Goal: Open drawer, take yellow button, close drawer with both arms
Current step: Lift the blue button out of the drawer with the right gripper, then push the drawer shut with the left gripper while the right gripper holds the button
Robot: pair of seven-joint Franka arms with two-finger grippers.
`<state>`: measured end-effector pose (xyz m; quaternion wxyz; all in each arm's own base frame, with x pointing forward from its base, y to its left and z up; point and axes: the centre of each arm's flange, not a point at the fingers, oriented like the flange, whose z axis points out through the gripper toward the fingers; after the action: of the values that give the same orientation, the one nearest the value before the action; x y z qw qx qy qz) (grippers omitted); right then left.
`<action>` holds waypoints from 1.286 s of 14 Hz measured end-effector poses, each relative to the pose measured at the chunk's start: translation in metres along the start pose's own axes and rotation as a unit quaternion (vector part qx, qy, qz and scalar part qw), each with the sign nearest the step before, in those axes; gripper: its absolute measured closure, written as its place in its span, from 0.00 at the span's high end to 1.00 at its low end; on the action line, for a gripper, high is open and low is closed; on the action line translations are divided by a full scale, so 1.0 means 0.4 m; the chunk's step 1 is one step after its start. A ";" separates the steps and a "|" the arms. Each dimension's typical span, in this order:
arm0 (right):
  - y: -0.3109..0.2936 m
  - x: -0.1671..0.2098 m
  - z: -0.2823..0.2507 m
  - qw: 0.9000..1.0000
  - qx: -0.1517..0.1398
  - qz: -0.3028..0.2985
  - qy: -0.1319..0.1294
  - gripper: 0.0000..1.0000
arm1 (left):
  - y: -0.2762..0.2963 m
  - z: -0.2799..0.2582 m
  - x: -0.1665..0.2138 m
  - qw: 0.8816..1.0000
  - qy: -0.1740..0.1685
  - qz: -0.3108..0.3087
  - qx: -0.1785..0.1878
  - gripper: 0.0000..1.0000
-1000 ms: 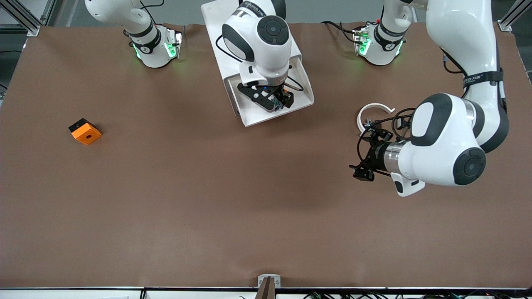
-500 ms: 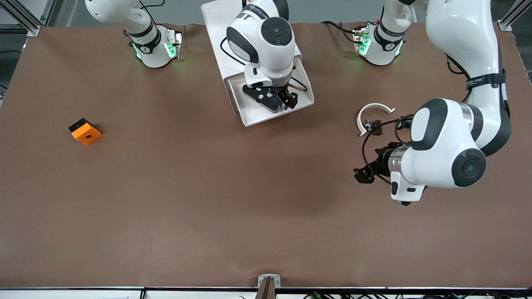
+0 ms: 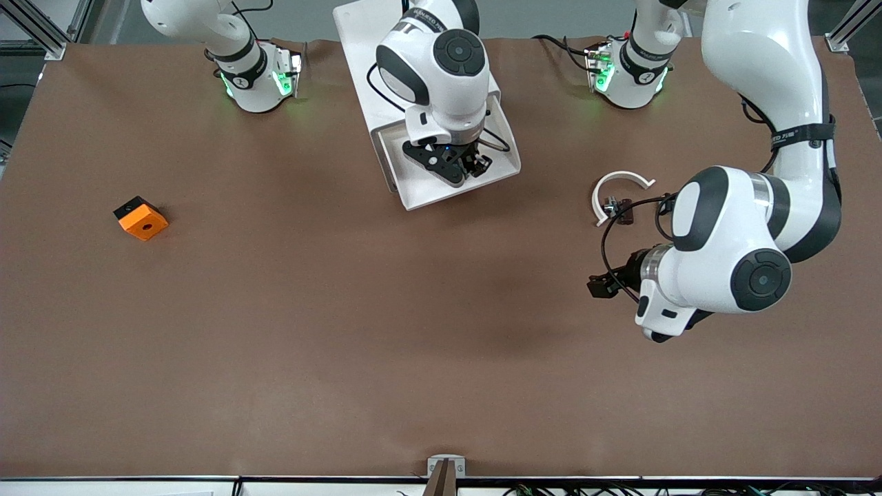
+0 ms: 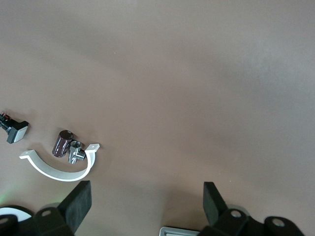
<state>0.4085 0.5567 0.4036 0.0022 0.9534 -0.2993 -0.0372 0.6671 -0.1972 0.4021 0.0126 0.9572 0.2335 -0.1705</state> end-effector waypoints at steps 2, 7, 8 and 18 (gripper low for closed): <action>-0.002 0.009 -0.006 1.000 0.002 0.003 0.002 0.42 | 0.024 0.025 -0.016 1.000 -0.001 0.010 0.002 1.00; 0.020 0.152 -0.140 1.000 0.005 0.008 0.004 0.42 | 0.140 0.104 -0.138 0.998 0.018 0.054 -0.003 1.00; 0.044 0.209 -0.185 1.000 -0.008 -0.005 0.000 0.42 | 0.153 0.119 -0.162 0.998 0.025 0.061 -0.007 1.00; 0.482 0.926 -0.381 0.960 -0.067 -0.269 -0.033 0.42 | 0.195 0.150 -0.439 0.990 0.050 0.130 -0.036 1.00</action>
<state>0.6125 0.1841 0.5348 0.0455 0.9947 -0.0286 -0.0881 0.5368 -0.3506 0.3995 0.0578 0.9856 0.1135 -0.1108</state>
